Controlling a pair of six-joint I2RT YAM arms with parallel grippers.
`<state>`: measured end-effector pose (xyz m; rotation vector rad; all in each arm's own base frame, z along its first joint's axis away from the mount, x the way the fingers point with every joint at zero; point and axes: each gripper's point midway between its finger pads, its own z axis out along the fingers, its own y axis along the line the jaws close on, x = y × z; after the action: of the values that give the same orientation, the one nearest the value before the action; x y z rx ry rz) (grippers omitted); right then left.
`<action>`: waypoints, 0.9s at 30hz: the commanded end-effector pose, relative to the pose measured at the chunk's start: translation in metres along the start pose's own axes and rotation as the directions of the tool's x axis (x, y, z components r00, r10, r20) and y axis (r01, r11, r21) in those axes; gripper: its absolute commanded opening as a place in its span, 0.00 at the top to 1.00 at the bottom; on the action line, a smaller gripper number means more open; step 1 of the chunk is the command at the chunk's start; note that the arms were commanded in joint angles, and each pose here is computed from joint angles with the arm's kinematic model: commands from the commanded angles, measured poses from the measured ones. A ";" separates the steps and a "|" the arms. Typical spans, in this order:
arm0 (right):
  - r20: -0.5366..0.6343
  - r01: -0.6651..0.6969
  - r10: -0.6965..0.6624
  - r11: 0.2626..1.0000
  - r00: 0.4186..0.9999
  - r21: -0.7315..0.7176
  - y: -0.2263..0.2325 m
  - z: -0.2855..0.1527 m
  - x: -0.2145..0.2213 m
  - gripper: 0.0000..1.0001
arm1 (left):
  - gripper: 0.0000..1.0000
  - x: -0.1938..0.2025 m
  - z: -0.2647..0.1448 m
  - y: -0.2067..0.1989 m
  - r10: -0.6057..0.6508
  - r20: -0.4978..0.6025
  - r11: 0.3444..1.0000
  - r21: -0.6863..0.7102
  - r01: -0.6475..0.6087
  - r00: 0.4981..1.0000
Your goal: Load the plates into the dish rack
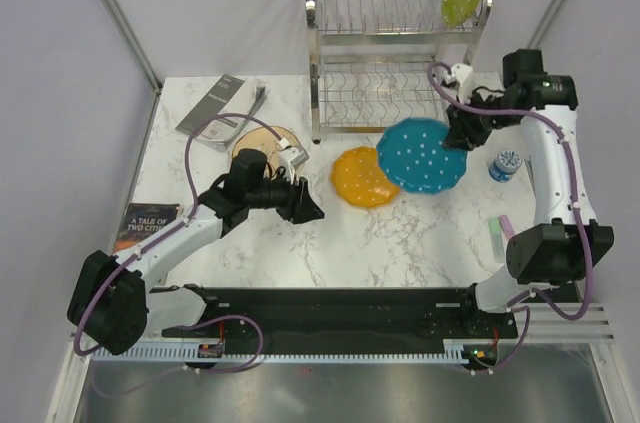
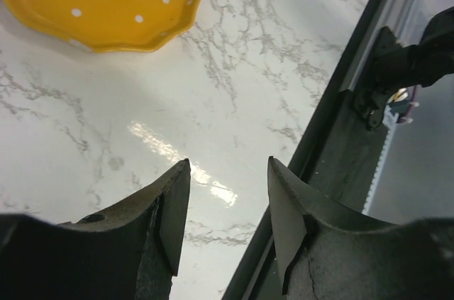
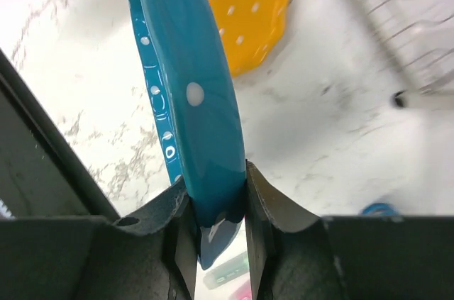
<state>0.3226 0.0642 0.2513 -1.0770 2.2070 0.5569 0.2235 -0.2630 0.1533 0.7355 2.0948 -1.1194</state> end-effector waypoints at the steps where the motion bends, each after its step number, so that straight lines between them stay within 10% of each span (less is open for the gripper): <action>1: 0.252 0.035 -0.038 0.999 0.967 0.017 0.042 -0.074 -0.090 1.00 | 0.46 0.008 -0.002 0.026 0.140 -0.030 0.987 -0.079 -0.142 0.990; 8: 0.584 0.048 -0.183 0.970 0.791 0.239 0.031 -0.162 -0.213 1.00 | 0.46 -0.001 0.006 0.030 0.132 -0.005 0.989 -0.073 -0.132 0.991; 9: 0.678 0.065 -0.270 0.948 0.684 0.312 0.046 -0.198 -0.242 1.00 | 0.46 -0.002 0.007 0.030 0.130 -0.002 0.989 -0.071 -0.130 0.991; 19: 0.909 -0.401 -0.324 0.820 0.263 0.408 -0.028 -0.299 -0.312 1.00 | 0.46 -0.014 0.001 0.032 0.141 0.045 0.986 -0.097 -0.136 0.989; 27: 0.835 -0.644 -0.498 0.564 0.234 0.517 -0.063 -0.309 -0.320 1.00 | 0.46 -0.012 -0.002 0.040 0.106 0.070 0.989 -0.107 -0.098 0.992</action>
<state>0.4644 0.0304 0.5939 -0.0475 1.3183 0.2012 0.2511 -0.2450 0.1297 0.7434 2.0868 -0.9661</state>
